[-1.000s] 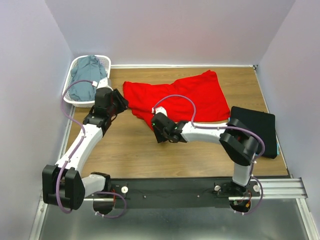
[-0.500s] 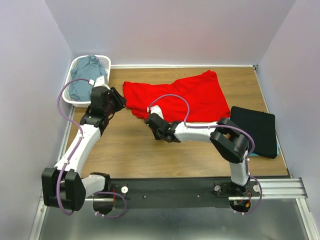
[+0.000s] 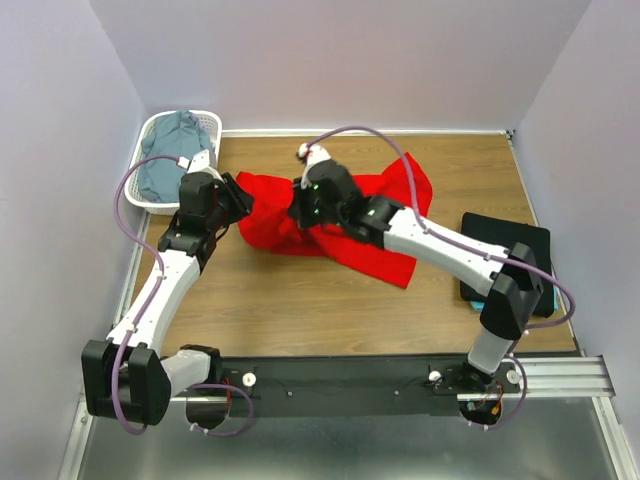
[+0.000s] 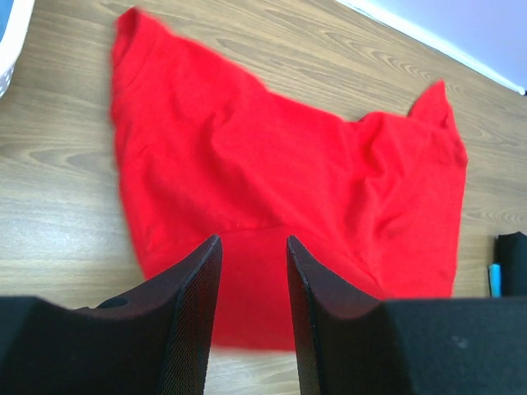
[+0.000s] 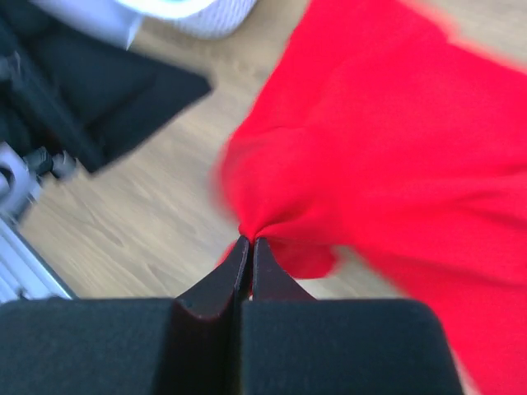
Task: Fold and stack the t-shirts
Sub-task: Flatten the tshirt out
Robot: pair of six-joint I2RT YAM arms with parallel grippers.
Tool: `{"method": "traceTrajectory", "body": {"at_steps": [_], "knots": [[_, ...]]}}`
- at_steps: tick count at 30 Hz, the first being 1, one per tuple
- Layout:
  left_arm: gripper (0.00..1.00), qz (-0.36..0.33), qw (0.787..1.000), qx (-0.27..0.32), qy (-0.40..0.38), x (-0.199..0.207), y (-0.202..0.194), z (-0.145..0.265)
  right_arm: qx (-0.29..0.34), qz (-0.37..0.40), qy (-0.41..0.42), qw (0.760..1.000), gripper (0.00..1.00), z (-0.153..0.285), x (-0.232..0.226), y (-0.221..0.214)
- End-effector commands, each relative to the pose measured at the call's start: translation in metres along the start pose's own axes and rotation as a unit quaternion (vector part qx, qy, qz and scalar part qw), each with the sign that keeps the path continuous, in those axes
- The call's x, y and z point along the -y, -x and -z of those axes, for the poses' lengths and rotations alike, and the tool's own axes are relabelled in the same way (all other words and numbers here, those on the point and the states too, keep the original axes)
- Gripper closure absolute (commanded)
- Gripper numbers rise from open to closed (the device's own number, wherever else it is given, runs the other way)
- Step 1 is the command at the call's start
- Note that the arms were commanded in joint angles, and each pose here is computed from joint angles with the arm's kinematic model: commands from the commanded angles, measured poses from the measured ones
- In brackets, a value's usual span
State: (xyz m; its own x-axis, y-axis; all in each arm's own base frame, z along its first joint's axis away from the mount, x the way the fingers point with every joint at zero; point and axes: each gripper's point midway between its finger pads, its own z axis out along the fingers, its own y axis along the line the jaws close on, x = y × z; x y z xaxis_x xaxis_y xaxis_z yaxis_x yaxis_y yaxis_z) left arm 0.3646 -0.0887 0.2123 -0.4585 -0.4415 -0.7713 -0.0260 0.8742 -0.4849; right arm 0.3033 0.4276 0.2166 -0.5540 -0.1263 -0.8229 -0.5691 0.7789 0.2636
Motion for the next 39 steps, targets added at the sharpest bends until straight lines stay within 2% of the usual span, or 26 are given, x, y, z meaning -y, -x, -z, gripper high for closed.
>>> {"method": "traceTrajectory", "body": {"at_steps": [1,3,8,15,20,25,31,39], "knots": [[0.55,-0.011,0.999,0.010,-0.029,0.014,0.012,0.007,-0.051,-0.057,-0.013,0.997,0.95,-0.011,0.048,-0.018],[0.55,-0.007,0.999,-0.007,-0.031,0.010,-0.002,0.005,-0.087,-0.077,-0.044,0.992,0.95,-0.023,0.075,-0.049],[0.55,0.007,0.999,-0.034,-0.026,0.000,-0.030,0.001,-0.145,-0.092,-0.092,0.981,0.94,-0.034,0.105,-0.114],[0.57,0.033,0.998,-0.059,0.008,-0.006,-0.076,0.004,-0.166,-0.099,-0.124,0.973,0.88,-0.042,0.126,-0.146],[0.59,0.041,0.995,-0.085,0.044,-0.013,-0.120,0.003,-0.169,-0.106,-0.132,0.971,0.89,-0.049,0.136,-0.150],[0.59,0.055,0.993,-0.094,0.050,-0.018,-0.140,0.004,-0.162,-0.110,-0.125,0.973,0.89,-0.052,0.135,-0.141],[0.45,0.048,0.992,-0.111,0.040,-0.016,-0.154,-0.009,-0.155,-0.110,-0.108,0.976,0.87,-0.052,0.127,-0.130],[0.44,0.040,0.989,-0.133,0.057,-0.022,-0.174,-0.024,-0.142,-0.112,-0.095,0.979,0.86,-0.049,0.121,-0.116]]}}
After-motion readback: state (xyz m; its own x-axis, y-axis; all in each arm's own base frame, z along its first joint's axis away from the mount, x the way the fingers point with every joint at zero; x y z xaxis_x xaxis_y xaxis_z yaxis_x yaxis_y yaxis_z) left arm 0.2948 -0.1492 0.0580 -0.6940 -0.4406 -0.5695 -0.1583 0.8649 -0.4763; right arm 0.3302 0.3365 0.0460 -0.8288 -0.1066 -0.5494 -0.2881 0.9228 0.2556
